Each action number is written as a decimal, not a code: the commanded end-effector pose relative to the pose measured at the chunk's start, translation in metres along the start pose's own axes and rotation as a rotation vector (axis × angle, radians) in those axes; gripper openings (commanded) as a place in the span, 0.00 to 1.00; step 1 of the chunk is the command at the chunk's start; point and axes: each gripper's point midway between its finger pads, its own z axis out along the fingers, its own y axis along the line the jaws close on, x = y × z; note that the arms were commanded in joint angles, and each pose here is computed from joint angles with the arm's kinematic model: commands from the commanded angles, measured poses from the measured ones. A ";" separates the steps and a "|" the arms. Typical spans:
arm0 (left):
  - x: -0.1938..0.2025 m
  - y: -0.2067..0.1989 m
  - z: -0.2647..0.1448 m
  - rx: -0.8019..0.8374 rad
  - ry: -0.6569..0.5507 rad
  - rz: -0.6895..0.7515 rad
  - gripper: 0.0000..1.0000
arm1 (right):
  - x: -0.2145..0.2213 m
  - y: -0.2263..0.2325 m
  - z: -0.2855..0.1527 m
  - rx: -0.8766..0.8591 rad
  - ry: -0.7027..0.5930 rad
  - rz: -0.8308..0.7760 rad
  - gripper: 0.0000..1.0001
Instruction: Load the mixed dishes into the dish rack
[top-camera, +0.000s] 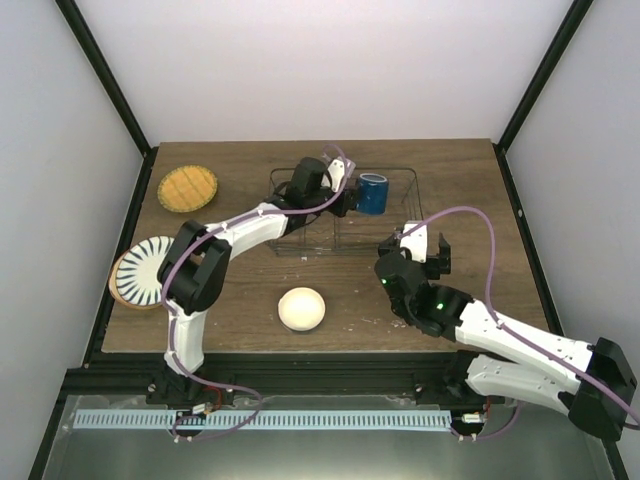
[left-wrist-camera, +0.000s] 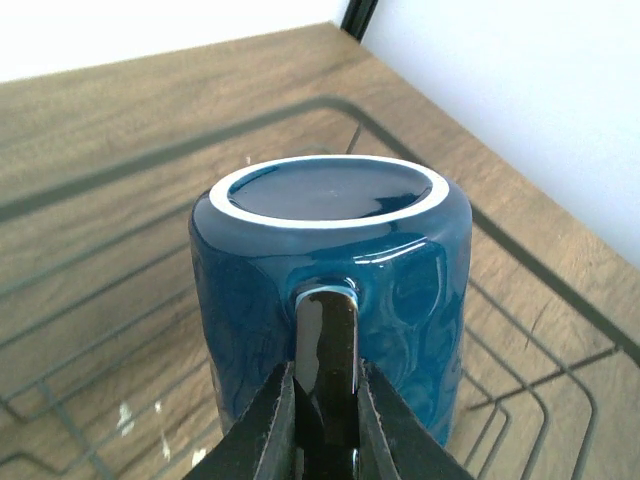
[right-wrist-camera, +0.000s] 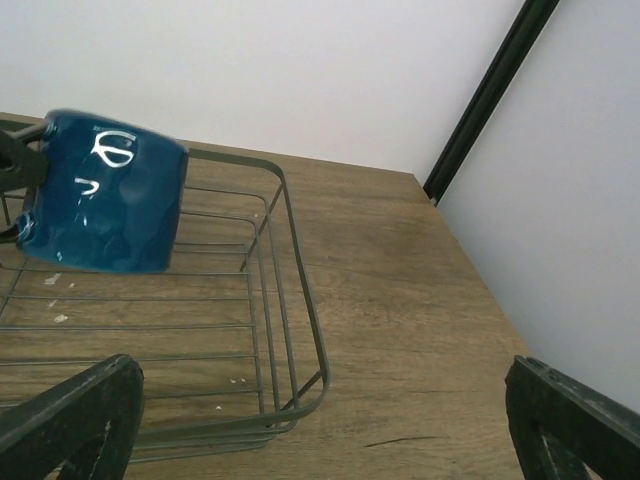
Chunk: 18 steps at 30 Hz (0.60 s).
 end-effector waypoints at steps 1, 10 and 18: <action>-0.064 -0.020 0.000 0.000 -0.243 0.112 0.00 | -0.015 -0.015 -0.005 0.038 -0.013 0.075 1.00; -0.048 -0.033 0.024 -0.081 -0.308 0.166 0.00 | -0.017 -0.015 -0.005 0.042 -0.016 0.084 1.00; -0.043 -0.037 0.043 -0.112 -0.346 0.199 0.00 | -0.017 -0.015 -0.005 0.036 -0.017 0.084 1.00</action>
